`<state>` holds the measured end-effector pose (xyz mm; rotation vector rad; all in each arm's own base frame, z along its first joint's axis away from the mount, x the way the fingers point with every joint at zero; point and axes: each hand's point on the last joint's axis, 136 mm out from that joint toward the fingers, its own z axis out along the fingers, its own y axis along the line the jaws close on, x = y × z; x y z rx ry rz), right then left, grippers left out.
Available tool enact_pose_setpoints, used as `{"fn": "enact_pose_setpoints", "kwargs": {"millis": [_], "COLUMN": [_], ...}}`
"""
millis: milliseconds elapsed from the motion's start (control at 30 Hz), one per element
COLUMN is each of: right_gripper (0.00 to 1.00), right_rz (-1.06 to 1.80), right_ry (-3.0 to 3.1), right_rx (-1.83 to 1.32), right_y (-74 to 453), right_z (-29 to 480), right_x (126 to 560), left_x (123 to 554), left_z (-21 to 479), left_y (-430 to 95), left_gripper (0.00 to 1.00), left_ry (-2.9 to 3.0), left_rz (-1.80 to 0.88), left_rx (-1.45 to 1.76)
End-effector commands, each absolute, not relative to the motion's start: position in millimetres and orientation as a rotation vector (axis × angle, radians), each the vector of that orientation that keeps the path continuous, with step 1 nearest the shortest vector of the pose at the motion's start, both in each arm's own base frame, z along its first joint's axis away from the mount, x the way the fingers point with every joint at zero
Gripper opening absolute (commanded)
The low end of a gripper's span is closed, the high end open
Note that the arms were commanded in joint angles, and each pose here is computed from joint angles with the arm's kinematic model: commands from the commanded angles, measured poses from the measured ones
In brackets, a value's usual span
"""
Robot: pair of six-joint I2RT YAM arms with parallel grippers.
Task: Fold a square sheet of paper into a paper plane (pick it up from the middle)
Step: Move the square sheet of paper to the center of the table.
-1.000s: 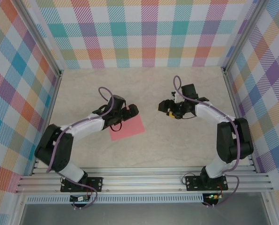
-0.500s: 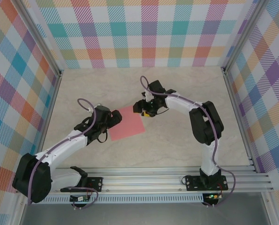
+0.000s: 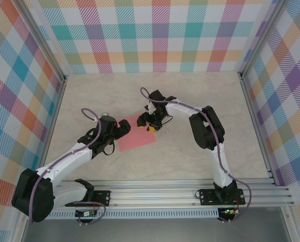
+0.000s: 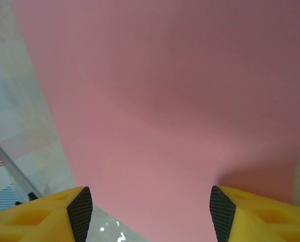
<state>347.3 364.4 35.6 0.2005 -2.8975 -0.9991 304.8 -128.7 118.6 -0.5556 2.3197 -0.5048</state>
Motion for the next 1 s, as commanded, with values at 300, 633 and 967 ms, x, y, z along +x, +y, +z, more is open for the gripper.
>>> {"fn": "enact_pose_setpoints", "kwargs": {"millis": [300, 633, 967], "right_gripper": [0.62, 0.67, 0.73], "right_rz": [-0.529, -0.589, -0.409], "right_ry": [-3.044, -3.119, -3.177], "right_rx": [0.080, -0.015, 0.072], "right_y": [243, 234, 249], "right_z": [12, 60, 53], "right_x": [327, 343, 361], "left_x": [319, 325, 323], "left_z": [114, 108, 102], "left_y": [-167, -185, -197], "left_gripper": [1.00, 1.00, 1.00], "left_ry": [2.367, 2.403, 2.434], "left_rz": [-0.685, -0.711, -0.743], "left_rx": [-0.463, -0.414, -0.385]}}
